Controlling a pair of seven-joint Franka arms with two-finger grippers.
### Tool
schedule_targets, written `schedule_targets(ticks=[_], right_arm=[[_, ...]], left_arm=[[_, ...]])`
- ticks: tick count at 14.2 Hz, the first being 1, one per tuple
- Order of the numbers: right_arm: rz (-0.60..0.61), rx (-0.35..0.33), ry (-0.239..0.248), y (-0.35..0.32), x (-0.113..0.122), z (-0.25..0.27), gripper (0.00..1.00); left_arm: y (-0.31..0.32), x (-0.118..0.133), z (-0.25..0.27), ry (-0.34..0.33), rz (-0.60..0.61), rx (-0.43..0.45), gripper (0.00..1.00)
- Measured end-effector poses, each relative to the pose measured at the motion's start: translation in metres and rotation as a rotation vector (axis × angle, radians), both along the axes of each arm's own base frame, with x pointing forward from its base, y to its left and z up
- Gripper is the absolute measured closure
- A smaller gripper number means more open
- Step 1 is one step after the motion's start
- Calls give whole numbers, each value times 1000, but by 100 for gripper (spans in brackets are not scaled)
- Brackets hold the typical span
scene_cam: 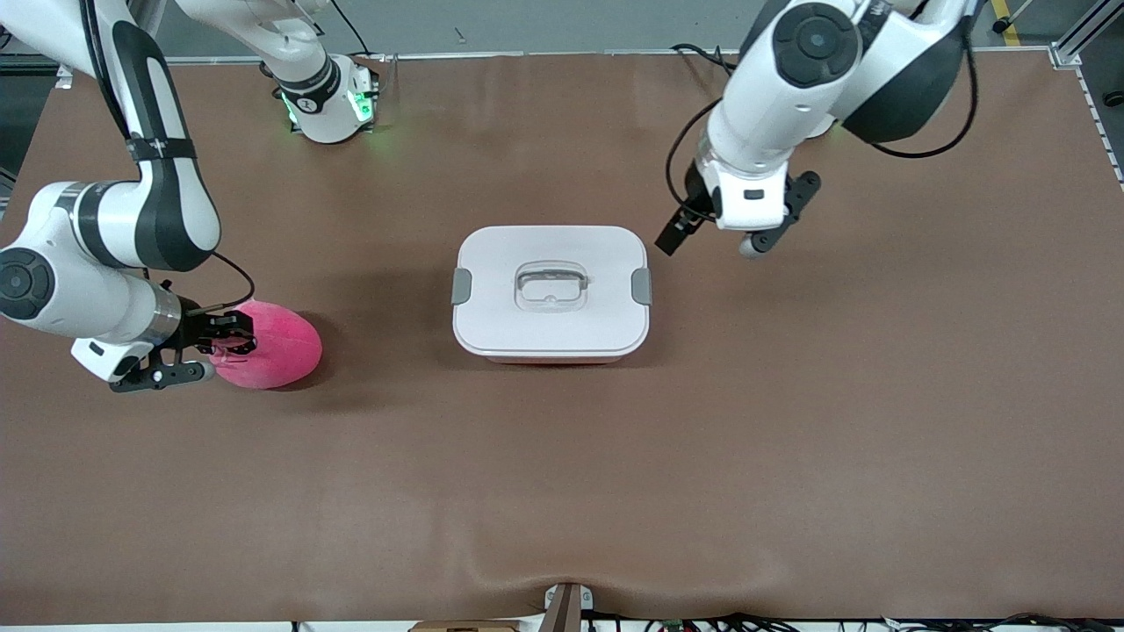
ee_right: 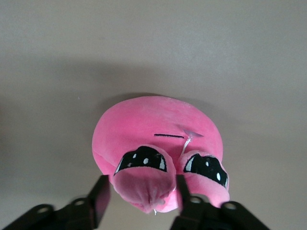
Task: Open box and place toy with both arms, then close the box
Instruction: 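Grasp the pink plush with the right gripper while the left gripper grasps the lid handle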
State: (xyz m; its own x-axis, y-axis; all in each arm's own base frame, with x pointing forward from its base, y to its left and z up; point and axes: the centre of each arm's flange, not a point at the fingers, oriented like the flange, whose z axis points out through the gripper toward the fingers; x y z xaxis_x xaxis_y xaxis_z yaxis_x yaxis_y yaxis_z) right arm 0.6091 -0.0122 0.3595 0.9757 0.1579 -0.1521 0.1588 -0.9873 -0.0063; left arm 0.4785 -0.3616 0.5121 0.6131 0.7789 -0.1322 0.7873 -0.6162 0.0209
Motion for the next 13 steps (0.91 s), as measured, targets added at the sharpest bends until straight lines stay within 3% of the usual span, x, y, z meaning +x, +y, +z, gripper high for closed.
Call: schedule_targets(ticks=[5, 13], right_arm=[[8, 1, -9, 0, 1, 1, 95], [17, 4, -28, 4, 1, 12, 96]], left_arm=[[-67, -26, -34, -33, 161, 25, 0], [-156, -45, -106, -89, 403, 113, 0]])
